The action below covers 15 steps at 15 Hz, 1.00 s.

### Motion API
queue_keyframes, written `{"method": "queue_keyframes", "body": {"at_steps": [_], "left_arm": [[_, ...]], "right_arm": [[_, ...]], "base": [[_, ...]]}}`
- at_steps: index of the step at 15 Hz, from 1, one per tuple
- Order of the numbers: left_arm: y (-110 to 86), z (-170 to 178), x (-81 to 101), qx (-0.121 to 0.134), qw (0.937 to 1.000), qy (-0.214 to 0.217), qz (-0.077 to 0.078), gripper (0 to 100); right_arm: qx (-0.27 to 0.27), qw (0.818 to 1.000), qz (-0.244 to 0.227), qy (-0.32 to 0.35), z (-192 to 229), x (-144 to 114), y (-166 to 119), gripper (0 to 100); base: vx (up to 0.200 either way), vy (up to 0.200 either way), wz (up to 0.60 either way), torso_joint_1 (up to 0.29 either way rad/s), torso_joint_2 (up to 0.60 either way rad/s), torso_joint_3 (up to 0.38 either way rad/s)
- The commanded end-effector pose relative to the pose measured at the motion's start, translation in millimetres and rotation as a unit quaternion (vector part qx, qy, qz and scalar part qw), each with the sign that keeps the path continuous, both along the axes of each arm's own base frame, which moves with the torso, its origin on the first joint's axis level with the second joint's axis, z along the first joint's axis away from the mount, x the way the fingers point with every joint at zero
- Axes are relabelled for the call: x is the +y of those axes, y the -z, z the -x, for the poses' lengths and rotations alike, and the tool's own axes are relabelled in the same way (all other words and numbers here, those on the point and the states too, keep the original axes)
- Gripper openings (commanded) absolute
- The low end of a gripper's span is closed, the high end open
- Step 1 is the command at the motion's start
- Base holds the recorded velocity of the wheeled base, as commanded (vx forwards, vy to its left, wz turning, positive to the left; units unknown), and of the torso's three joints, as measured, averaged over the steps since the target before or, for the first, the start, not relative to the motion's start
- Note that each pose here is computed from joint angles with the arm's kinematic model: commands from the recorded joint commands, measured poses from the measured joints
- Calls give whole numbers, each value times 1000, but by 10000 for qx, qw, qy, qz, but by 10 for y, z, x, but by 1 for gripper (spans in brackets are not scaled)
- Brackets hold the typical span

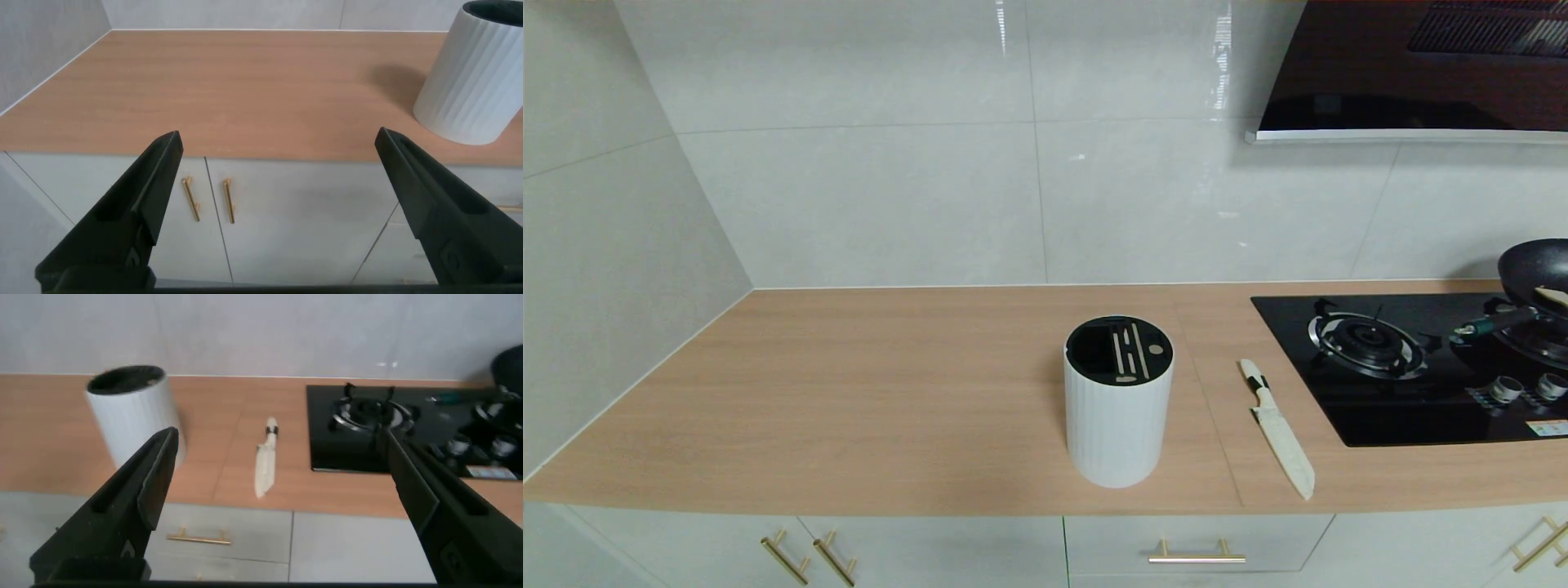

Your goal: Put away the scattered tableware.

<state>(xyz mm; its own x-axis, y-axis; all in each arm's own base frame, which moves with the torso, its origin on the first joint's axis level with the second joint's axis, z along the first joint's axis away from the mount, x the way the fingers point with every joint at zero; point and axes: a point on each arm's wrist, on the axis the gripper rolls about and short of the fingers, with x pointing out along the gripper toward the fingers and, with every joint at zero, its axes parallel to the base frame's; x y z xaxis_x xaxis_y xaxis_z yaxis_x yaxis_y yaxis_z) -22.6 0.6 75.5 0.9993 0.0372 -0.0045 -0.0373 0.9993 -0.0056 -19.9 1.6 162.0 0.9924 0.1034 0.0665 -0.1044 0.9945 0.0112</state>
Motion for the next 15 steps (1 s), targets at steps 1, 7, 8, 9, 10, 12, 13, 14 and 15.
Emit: {"method": "queue_keyframes", "body": {"at_steps": [1, 7, 8, 9, 10, 12, 13, 14, 15], "left_arm": [[1, 0, 0, 1, 10000, -6, 2, 100], [1, 0, 0, 1, 10000, -6, 2, 100], [1, 0, 0, 1, 10000, -6, 2, 100], [1, 0, 0, 1, 10000, -6, 2, 100], [1, 0, 0, 1, 10000, -6, 2, 100], [1, 0, 0, 1, 10000, -6, 2, 100], [1, 0, 0, 1, 10000, -6, 2, 100], [1, 0, 0, 1, 10000, -6, 2, 100], [1, 0, 0, 1, 10000, -6, 2, 100]], "right_arm": [[1250, 9920, 25, -172, -822, 24, -598, 100], [2738, 9601, 179, -537, -2388, 262, -357, 100], [2822, 9580, 237, -456, -2590, 299, -241, 100], [2855, 9571, 336, -377, -2749, 336, -142, 100], [2854, 9571, 410, -295, -2955, 376, -2, 100], [2910, 9553, 436, -297, -3169, 419, 206, 100], [2960, 9537, 449, -299, -3257, 431, 289, 100], [3054, 9507, 461, -291, -3349, 444, 382, 100], [3140, 9478, 479, -293, -3458, 460, 467, 100]], "base": [[0, 0, 0, 0, 0, 0], [0, 0, 0, 0, 0, 0], [0, 0, 0, 0, 0, 0], [0, 0, 0, 0, 0, 0], [0, 0, 0, 0, 0, 0], [0, 0, 0, 0, 0, 0], [0, 0, 0, 0, 0, 0], [0, 0, 0, 0, 0, 0], [0, 0, 0, 0, 0, 0]]}}
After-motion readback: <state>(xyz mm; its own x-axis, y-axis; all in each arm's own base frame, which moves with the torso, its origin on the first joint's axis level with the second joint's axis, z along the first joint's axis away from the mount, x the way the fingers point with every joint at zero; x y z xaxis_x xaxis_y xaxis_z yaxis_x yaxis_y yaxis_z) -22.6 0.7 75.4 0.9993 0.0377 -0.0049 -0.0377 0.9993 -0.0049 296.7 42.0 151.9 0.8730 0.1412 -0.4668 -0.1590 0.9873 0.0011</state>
